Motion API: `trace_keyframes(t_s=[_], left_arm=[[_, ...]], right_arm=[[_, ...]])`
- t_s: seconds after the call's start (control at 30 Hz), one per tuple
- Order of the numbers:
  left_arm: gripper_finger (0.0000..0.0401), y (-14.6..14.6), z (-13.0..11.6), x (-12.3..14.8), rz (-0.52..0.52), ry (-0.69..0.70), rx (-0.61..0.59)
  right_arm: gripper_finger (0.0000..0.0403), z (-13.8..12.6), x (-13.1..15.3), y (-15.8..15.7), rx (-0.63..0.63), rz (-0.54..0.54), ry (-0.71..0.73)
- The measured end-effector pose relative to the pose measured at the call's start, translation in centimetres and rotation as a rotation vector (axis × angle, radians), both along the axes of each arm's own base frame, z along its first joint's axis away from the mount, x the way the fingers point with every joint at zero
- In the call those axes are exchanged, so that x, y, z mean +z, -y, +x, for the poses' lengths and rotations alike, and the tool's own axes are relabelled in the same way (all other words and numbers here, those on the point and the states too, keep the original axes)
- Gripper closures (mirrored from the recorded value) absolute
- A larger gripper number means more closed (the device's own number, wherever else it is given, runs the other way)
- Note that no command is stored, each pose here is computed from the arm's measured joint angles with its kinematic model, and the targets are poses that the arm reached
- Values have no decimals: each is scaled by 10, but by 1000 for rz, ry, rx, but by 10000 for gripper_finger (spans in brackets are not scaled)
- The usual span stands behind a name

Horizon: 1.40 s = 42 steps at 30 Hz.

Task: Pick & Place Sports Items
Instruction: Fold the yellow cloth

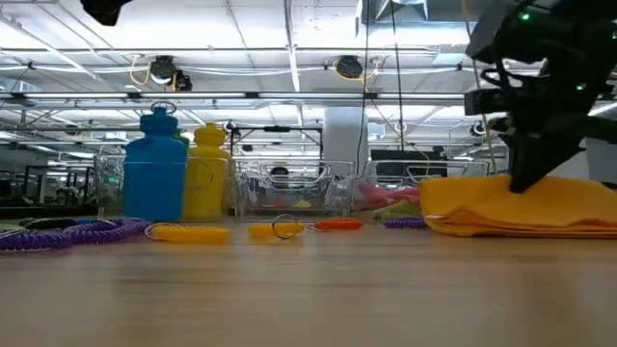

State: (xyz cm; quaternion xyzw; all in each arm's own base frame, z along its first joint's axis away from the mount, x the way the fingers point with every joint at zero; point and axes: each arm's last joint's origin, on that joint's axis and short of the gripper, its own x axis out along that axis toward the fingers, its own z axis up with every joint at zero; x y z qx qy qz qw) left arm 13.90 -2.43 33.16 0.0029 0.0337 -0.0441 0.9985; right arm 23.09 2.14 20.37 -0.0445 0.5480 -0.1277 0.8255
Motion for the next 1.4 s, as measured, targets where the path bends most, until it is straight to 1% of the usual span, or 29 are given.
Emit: trace_keyframes(t_s=[0.13, 0.27, 0.57, 0.7, 0.8, 0.9, 1.0, 1.27, 1.4], left_arm=[[105, 0, 0, 0, 0, 1, 0], [105, 0, 0, 0, 0, 0, -1], [105, 0, 0, 0, 0, 0, -1], [105, 0, 0, 0, 0, 0, -1], [105, 0, 0, 0, 0, 0, -1], [105, 0, 0, 0, 0, 0, -1], [105, 0, 0, 0, 0, 0, -1], [105, 0, 0, 0, 0, 0, -1], [105, 0, 0, 0, 0, 0, -1]], right_arm=[[403, -1, 1, -10, 22, -1, 14], [403, -1, 2, -21, 33, -31, 44], [403, 0, 4, -47, 149, -9, 128], [403, -2, -9, -55, 229, -18, 187], [403, -7, -25, -57, 230, -91, 238], [403, -16, -37, -56, 201, -238, 253], [403, -22, -41, -57, 219, -369, 242], [403, -19, -36, -65, 321, -512, 284], [403, -17, -33, -65, 385, -609, 262]])
